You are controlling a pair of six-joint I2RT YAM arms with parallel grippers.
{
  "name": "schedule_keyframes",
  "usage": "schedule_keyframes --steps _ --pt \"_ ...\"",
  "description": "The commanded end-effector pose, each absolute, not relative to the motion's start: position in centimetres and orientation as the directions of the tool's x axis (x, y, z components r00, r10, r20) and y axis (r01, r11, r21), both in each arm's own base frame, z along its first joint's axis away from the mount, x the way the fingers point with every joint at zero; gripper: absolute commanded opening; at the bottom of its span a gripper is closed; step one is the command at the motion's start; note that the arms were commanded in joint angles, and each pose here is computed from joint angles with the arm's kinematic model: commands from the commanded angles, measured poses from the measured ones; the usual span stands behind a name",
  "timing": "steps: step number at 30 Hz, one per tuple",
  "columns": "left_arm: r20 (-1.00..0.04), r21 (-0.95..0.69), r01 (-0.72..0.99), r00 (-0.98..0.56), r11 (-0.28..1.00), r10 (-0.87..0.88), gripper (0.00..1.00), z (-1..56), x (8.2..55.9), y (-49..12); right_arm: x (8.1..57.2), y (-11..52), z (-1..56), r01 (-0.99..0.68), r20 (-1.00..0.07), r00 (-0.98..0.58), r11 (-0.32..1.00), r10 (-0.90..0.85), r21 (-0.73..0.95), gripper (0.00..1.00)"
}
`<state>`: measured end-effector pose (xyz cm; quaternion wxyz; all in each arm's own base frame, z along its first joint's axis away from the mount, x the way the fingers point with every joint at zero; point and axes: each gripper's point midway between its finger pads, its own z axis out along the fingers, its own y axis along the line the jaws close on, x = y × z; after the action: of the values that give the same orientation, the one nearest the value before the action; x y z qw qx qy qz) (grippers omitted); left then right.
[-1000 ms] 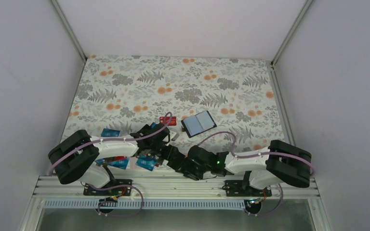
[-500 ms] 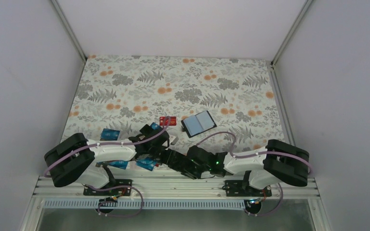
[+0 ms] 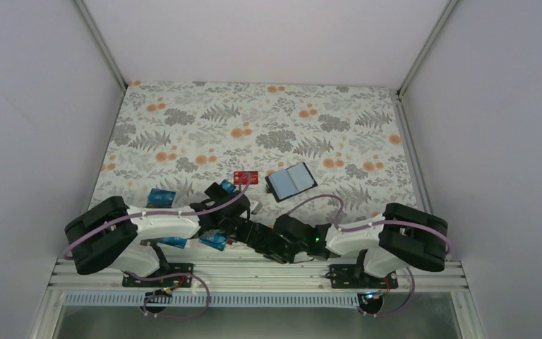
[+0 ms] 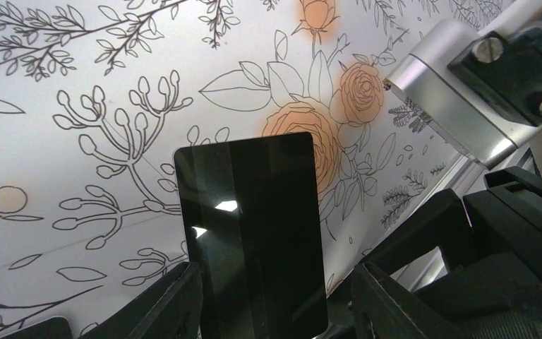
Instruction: Put the credit cards into the card holder
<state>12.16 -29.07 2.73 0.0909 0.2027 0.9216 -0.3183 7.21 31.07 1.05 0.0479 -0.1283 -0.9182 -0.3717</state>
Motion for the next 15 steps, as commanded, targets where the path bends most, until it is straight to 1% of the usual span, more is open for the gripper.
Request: schedule_keyframes --steps 1,6,15 --pt "-0.275 -0.607 0.448 -0.893 0.657 0.355 0.54 3.8 10.2 -30.3 9.5 31.5 1.9 0.276 0.128 -0.954 0.632 0.27 0.724 0.38" --pt "-0.282 -0.622 0.452 -0.891 0.64 0.356 0.54 4.5 9.8 -30.8 10.0 31.3 2.2 0.275 0.114 -0.951 0.617 0.287 0.737 0.36" --pt "-0.286 -0.625 0.457 -0.888 0.632 0.36 0.54 4.7 9.4 -31.0 10.6 31.3 2.5 0.265 0.103 -0.951 0.6 0.292 0.755 0.28"
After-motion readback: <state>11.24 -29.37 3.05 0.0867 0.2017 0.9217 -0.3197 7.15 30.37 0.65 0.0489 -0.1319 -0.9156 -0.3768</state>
